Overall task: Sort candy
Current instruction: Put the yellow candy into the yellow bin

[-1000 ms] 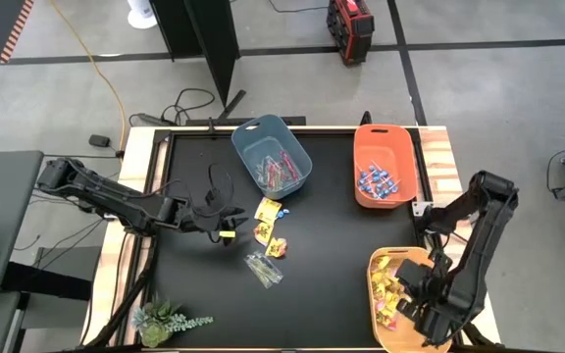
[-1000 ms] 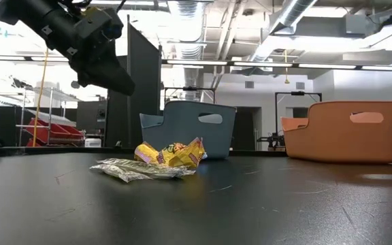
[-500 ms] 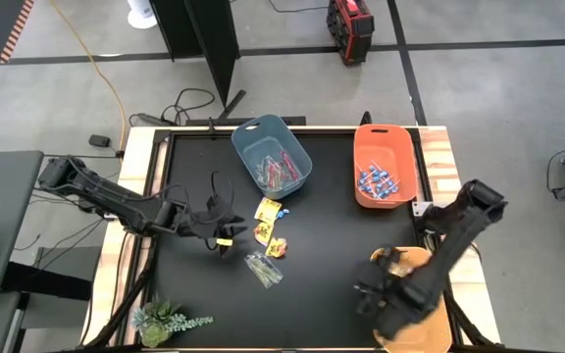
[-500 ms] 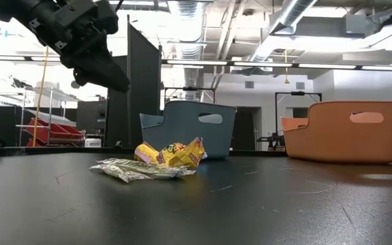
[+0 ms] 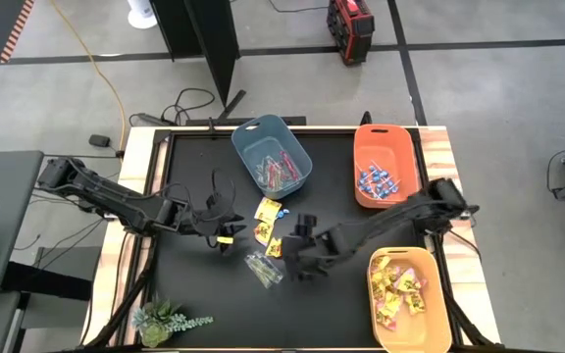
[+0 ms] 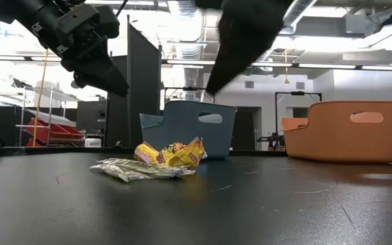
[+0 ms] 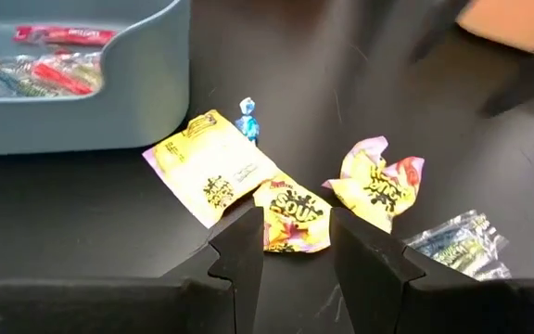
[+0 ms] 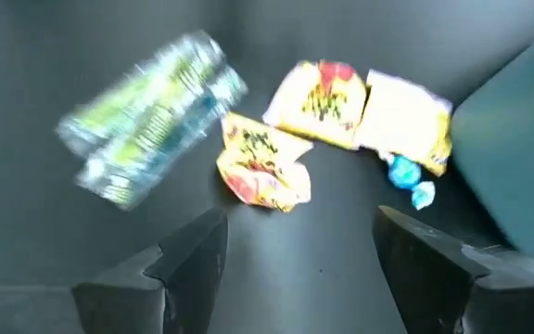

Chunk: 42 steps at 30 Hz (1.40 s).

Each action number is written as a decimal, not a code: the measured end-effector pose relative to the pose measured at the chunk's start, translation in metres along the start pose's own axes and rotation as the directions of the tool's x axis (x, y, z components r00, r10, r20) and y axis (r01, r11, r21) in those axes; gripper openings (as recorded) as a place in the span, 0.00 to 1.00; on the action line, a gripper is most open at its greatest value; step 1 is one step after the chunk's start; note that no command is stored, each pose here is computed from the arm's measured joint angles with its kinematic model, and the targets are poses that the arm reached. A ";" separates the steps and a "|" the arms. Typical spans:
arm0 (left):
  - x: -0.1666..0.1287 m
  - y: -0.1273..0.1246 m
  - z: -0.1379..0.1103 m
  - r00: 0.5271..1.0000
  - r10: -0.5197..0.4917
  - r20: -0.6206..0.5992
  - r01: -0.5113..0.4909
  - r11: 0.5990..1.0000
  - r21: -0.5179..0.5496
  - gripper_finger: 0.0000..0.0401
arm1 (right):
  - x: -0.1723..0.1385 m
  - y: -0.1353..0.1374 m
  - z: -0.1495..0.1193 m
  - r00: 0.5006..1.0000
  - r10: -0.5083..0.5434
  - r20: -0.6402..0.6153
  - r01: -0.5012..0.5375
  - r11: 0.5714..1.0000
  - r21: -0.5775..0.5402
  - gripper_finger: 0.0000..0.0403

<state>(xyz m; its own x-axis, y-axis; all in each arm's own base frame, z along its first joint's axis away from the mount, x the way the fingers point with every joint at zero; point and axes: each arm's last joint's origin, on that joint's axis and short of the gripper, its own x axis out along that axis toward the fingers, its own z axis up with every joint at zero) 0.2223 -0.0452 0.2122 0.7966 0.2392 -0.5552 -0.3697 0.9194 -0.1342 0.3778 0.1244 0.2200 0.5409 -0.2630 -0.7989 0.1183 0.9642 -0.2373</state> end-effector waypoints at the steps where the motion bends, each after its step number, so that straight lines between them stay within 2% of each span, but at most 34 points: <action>1: 0.000 0.000 0.000 1.000 -0.002 0.000 0.002 1.000 0.010 0.30 | 0.010 -0.002 0.000 1.000 0.008 -0.016 -0.008 1.000 0.001 0.71; 7: 0.000 -0.001 0.000 1.000 -0.003 0.007 0.003 1.000 0.026 0.30 | 0.056 0.002 0.001 0.997 0.079 -0.013 -0.079 0.997 -0.018 0.71; 15: 0.000 -0.001 0.001 1.000 -0.004 0.008 0.003 1.000 0.026 0.30 | 0.092 0.004 -0.010 0.994 0.085 -0.067 -0.085 0.996 0.006 0.70; 18: 0.000 -0.001 0.001 1.000 -0.003 0.008 0.003 1.000 0.026 0.30 | 0.093 0.008 -0.010 0.994 0.089 -0.060 -0.089 0.996 0.000 0.63; 22: 0.000 -0.001 0.000 1.000 -0.003 0.008 0.003 1.000 0.027 0.30 | 0.083 0.014 -0.011 0.993 0.098 -0.067 -0.100 0.995 -0.022 0.40; 26: 0.000 0.000 0.000 1.000 -0.001 0.005 0.001 1.000 0.028 0.30 | 0.053 0.017 -0.008 0.996 0.078 -0.051 -0.080 0.996 -0.035 0.13; 28: 0.000 0.000 0.000 1.000 0.000 0.004 0.000 1.000 0.029 0.30 | 0.034 0.018 -0.009 0.998 0.041 -0.044 -0.043 0.998 -0.037 0.04; 31: 0.000 0.000 0.000 1.000 0.000 0.003 0.000 1.000 0.026 0.30 | -0.008 0.019 -0.014 0.999 -0.008 -0.049 0.007 1.000 -0.020 0.05; 34: 0.000 0.000 0.000 1.000 0.001 0.003 -0.001 1.000 0.024 0.30 | -0.058 0.023 -0.028 0.996 -0.001 -0.086 0.004 1.000 0.029 0.07; 39: 0.000 0.000 0.000 1.000 0.001 0.003 -0.001 1.000 0.015 0.30 | -0.135 0.029 -0.068 0.986 -0.001 -0.166 0.027 0.988 0.153 0.05; 42: 0.000 0.000 0.000 1.000 0.001 0.003 -0.001 1.000 0.004 0.30 | -0.170 0.035 -0.094 0.981 -0.010 -0.194 0.054 0.973 0.224 0.05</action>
<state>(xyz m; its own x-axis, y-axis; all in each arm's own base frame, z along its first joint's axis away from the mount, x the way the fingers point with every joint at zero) 0.2223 -0.0455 0.2123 0.7979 0.2409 -0.5526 -0.3684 0.9205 -0.1306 0.2121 0.1997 0.2954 0.3676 -0.2737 -0.8888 0.3310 0.9316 -0.1500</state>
